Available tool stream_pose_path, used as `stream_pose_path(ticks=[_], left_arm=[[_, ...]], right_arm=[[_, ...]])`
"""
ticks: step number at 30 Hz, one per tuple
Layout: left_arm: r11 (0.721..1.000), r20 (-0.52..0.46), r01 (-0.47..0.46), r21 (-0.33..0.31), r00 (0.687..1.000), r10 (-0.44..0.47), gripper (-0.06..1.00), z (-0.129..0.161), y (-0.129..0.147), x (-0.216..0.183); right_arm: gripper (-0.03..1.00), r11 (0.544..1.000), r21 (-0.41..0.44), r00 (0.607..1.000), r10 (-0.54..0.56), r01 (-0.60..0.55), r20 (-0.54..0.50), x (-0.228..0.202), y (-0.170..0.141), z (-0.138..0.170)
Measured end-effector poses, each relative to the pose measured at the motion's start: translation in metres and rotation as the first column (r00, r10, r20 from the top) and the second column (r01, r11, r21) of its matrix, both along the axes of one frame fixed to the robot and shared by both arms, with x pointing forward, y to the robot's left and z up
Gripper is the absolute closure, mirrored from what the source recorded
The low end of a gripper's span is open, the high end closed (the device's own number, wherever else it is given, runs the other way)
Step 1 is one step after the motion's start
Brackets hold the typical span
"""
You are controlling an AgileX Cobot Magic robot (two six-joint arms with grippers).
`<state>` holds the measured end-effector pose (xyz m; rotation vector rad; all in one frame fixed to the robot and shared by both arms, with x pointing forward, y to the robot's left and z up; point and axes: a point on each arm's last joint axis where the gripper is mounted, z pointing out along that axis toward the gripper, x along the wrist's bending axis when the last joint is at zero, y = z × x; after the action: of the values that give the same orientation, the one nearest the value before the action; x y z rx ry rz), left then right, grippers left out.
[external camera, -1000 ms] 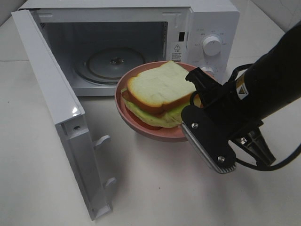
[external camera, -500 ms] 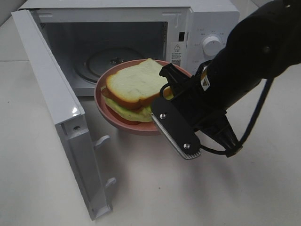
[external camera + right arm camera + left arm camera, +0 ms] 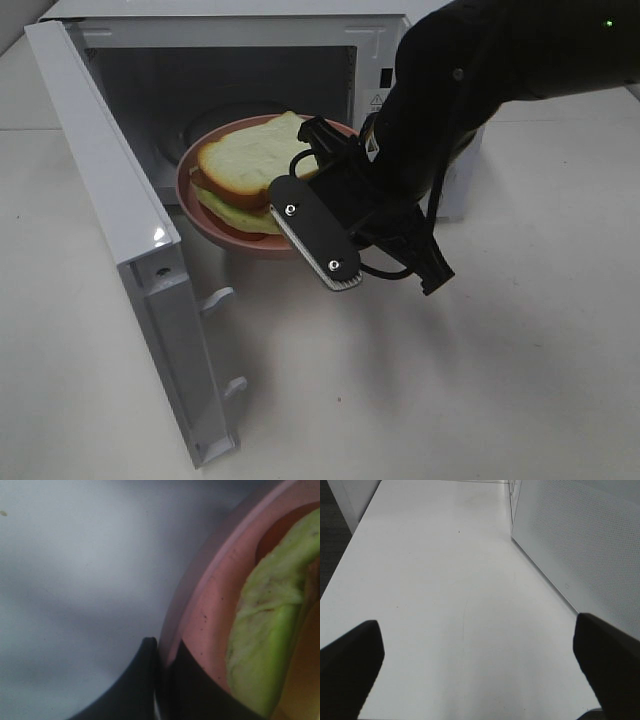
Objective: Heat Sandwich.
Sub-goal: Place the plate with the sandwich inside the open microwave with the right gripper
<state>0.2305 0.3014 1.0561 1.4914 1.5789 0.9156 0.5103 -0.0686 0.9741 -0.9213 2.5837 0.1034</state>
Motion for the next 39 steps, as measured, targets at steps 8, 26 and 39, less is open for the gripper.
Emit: stream_pose_path(ticks=[8,26,39], left_arm=[[1.000,0.000,0.000,0.000,1.000,0.000,-0.03,0.000,0.000,0.000],[1.000,0.000,0.000,0.000,1.000,0.000,-0.03,0.000,0.000,0.000],[1.000,0.000,0.000,0.000,1.000,0.000,-0.03,0.000,0.000,0.000]], right_arm=[[0.93,1.000,-0.017,1.000,-0.006,0.005,-0.015,0.012,0.010,-0.002],[0.93,0.997,-0.002,0.997,-0.078,0.078,-0.024,0.047,0.040,-0.005],[0.93,0.981,0.018,0.980,-0.193,0.194,-0.052,0.072,0.061,-0.012]])
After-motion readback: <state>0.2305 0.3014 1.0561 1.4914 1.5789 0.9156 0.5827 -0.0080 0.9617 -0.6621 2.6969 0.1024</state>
